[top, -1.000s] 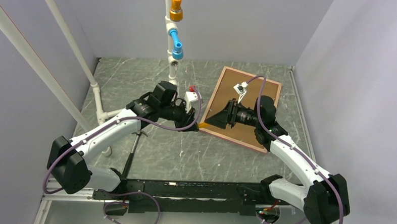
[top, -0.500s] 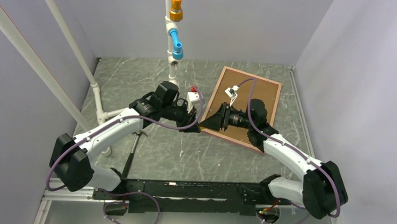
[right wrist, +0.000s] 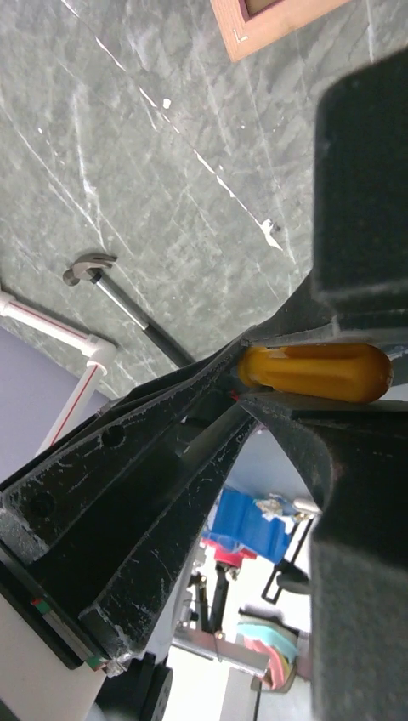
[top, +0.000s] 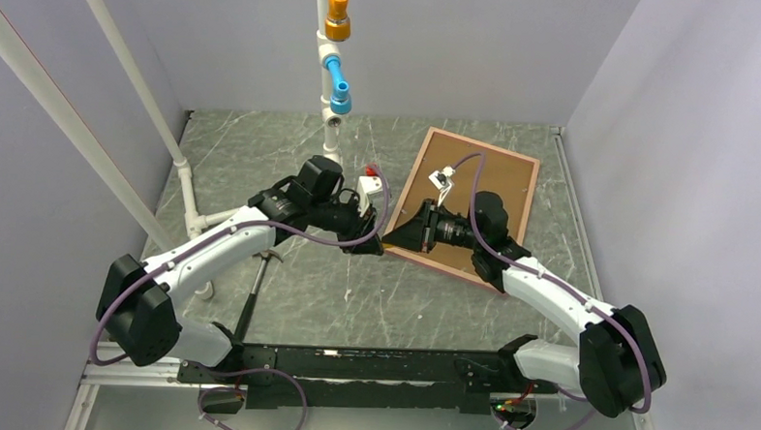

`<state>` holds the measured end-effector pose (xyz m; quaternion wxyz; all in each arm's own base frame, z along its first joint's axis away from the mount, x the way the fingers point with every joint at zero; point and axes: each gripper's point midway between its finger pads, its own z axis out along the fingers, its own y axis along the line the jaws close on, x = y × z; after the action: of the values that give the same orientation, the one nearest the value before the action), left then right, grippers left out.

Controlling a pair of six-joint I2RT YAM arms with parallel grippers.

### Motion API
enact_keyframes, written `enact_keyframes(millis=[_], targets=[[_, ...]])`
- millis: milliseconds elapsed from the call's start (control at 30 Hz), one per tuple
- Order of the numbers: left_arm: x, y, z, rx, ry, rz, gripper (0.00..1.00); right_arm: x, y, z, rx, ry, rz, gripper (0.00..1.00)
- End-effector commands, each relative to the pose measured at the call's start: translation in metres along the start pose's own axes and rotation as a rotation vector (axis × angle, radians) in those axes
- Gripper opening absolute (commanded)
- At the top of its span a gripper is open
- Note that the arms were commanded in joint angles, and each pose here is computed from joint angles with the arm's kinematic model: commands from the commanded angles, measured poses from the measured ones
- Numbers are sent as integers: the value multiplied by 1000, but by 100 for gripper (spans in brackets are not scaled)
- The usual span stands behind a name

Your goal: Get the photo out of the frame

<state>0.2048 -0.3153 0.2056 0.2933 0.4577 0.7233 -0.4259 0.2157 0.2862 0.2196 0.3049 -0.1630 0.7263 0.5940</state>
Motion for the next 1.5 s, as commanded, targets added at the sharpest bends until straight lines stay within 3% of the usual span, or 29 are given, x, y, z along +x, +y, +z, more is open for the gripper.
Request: enact_keyframes(millis=[0, 100, 133, 267, 333, 433, 500, 633, 667, 733, 767, 867, 1067, 1467], targets=[[-20, -11, -1, 47, -59, 54, 0, -5, 1, 0, 11, -33, -55, 0], [-20, -11, -1, 44, -62, 53, 0, -7, -1, -5, 44, -65, -68, 0], [-21, -9, -1, 31, -61, 48, 4, -8, -4, -6, 65, -81, -56, 0], [-21, -2, -2, -18, -64, 35, 44, -16, -2, -11, 104, -129, -12, 0], [-20, -2, -3, -19, -64, 38, 52, -22, 3, -14, 97, -155, 4, 0], [-20, -4, -3, -6, -63, 44, 55, -30, 14, -18, 52, -176, 20, 0], [-21, -7, -3, 7, -65, 52, 53, -32, 19, -19, 20, -173, 38, 0], [-23, -11, -7, 15, -81, 83, 16, -27, 24, -17, -15, -111, 13, 0], [-22, -12, -7, 21, -82, 89, 13, -25, 24, -17, -15, -97, 1, 3], [-24, -16, -9, 38, -88, 103, 8, -21, 17, -18, 17, -62, -51, 30], [-24, -19, -10, 53, -91, 110, 6, -18, 14, -19, 35, -40, -74, 36], [-23, -28, -11, 101, -90, 123, 2, -11, 12, -21, 38, 24, -142, 42], [-20, -40, -10, 194, -79, 129, 0, -3, 25, -25, -68, 149, -214, 42], [-18, -42, -7, 225, -64, 112, 0, -5, 44, -24, -194, 211, -240, 34]])
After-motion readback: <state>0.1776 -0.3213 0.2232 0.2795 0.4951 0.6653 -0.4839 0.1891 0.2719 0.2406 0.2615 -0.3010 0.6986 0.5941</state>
